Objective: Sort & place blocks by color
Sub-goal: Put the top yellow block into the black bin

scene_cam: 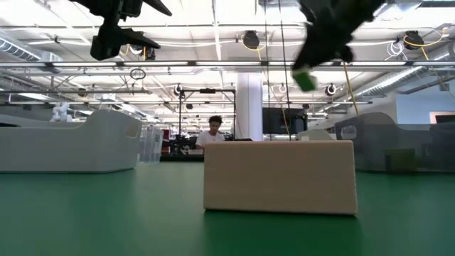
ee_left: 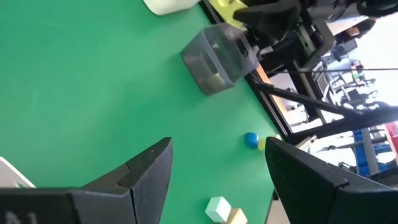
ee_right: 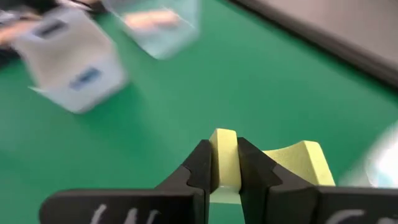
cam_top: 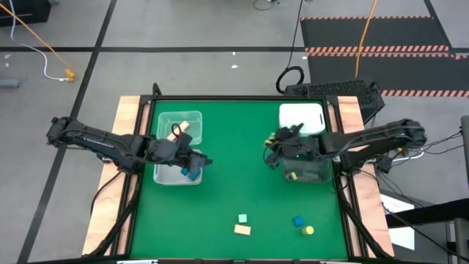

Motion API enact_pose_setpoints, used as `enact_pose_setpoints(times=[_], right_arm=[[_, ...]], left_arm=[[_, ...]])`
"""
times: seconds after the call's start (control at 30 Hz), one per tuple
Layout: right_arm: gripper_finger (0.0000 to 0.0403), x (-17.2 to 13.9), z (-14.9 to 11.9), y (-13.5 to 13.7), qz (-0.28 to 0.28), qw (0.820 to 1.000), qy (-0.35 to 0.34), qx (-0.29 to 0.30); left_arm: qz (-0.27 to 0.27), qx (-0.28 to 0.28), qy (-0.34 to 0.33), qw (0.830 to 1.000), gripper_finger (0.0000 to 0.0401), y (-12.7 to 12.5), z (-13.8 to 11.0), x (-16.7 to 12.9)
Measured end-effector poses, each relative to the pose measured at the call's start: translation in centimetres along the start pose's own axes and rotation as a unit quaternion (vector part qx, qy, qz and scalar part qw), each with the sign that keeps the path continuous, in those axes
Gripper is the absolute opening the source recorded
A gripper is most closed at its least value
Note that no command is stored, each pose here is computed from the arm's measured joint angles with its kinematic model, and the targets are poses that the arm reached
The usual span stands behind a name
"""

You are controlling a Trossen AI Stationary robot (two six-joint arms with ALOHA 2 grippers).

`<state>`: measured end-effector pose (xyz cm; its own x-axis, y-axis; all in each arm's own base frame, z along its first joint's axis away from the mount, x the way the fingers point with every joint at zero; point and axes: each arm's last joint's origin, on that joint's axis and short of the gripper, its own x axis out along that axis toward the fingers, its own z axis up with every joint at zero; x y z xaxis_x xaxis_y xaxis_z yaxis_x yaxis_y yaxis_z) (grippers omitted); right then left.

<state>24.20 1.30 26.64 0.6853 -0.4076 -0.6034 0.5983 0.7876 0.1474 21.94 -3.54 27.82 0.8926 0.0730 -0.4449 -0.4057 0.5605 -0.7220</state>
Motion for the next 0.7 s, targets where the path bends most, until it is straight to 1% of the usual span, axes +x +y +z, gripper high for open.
enact_pose_setpoints(times=[0.07, 0.13, 0.27, 0.4, 0.5, 0.63, 0.7], right_arm=[[0.0034, -0.9, -0.6, -1.1, -0.028, 0.998, 0.036, 0.034], [0.0034, -1.6, -1.4, -2.0, -0.053, 0.993, 0.078, 0.069], [0.0034, -2.6, -2.8, -3.1, -0.088, 0.974, 0.164, 0.126], [0.0034, -3.3, -3.9, -3.8, -0.127, 0.955, 0.227, 0.142], [0.0034, -3.5, -4.4, -4.2, -0.151, 0.943, 0.255, 0.149], [0.0036, -3.1, -5.6, -4.5, -0.156, 0.933, 0.281, 0.16], [0.0049, -2.7, -6.5, -4.8, -0.158, 0.924, 0.303, 0.171]], left_arm=[[0.003, -0.001, -0.004, 1.0, 0.0255, 0.1, 0.2, 0.1], [0.006, -0.003, -0.008, 1.0, 0.0255, 0.2, 0.4, 0.1], [0.01, -0.006, -0.013, 1.0, 0.0255, 0.4, 0.7, 0.2], [0.01, -0.002, -0.013, 1.0, 0.0255, 0.4, 0.7, 0.2], [0.01, 0.003, -0.013, 1.0, 0.0255, 0.4, 0.7, 0.2], [0.01, 0.009, -0.012, 1.0, 0.0255, 0.4, 0.7, 0.2], [0.01, 0.009, -0.012, 1.0, 0.0255, 0.4, 0.7, 0.2]])
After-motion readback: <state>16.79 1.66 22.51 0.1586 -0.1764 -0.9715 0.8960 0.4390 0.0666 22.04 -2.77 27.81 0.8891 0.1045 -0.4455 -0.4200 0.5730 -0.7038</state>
